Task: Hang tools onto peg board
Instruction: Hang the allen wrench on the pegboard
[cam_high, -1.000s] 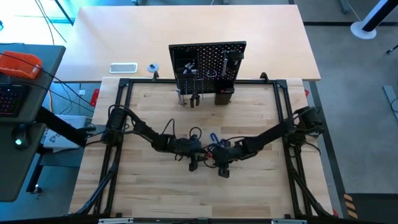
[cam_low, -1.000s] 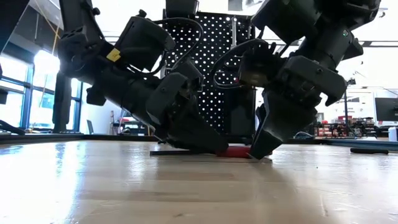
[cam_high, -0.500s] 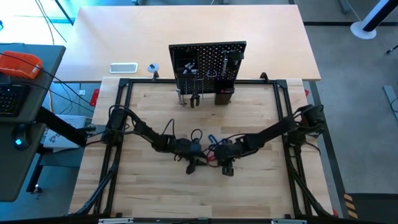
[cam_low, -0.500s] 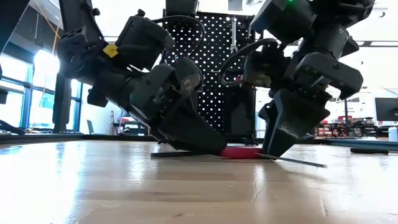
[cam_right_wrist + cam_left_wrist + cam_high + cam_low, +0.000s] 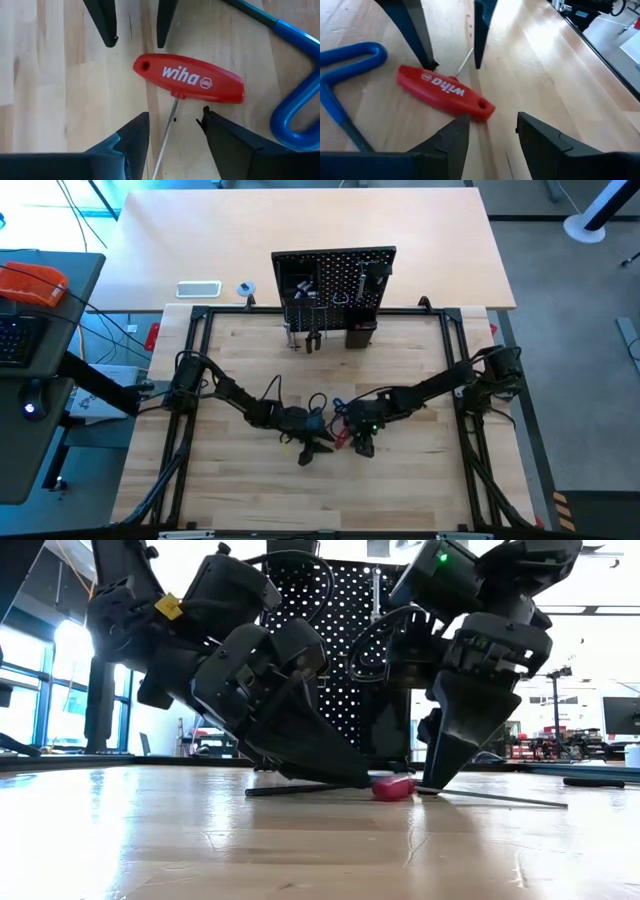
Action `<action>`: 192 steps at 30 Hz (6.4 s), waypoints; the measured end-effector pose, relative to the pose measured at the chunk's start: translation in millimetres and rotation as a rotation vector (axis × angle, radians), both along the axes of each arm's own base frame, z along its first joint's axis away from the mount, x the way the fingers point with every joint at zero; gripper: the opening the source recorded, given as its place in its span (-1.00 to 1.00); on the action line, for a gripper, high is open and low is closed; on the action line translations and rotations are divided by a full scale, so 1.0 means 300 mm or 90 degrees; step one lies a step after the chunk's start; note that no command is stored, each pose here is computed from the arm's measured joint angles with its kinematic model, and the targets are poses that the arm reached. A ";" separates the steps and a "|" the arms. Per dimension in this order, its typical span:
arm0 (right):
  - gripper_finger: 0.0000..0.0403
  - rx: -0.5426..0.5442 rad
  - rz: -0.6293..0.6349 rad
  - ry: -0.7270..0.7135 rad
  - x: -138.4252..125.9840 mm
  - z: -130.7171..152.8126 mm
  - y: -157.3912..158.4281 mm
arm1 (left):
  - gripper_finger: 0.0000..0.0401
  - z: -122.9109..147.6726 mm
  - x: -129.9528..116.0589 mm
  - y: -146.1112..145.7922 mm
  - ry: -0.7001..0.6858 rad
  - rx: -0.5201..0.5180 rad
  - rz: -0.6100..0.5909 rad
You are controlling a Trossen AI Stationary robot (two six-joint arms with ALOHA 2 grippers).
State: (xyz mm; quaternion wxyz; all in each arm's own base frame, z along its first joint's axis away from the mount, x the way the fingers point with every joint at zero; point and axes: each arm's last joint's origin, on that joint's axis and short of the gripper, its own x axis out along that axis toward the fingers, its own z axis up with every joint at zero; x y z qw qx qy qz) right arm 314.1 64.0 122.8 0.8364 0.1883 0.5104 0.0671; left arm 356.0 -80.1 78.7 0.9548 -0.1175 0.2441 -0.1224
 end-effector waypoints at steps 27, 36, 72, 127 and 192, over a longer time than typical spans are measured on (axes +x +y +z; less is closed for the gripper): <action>-0.58 -0.288 0.025 -0.027 -0.056 -0.042 0.160 | -0.21 0.037 0.054 0.009 -0.015 0.018 -0.005; -0.94 -0.270 0.038 -0.017 -0.057 -0.049 0.161 | -0.21 0.070 0.056 0.012 -0.033 0.025 0.013; -1.00 -0.437 0.111 0.047 0.048 0.258 0.246 | -0.21 0.311 -0.096 0.085 -0.037 0.171 0.083; -1.00 -0.787 -0.175 -0.197 0.237 0.818 0.085 | -0.21 0.587 -0.317 0.144 -0.585 -0.041 0.364; -0.64 -0.825 -0.165 -0.195 0.208 0.829 0.129 | -0.78 0.702 -0.382 0.221 -0.552 0.181 0.358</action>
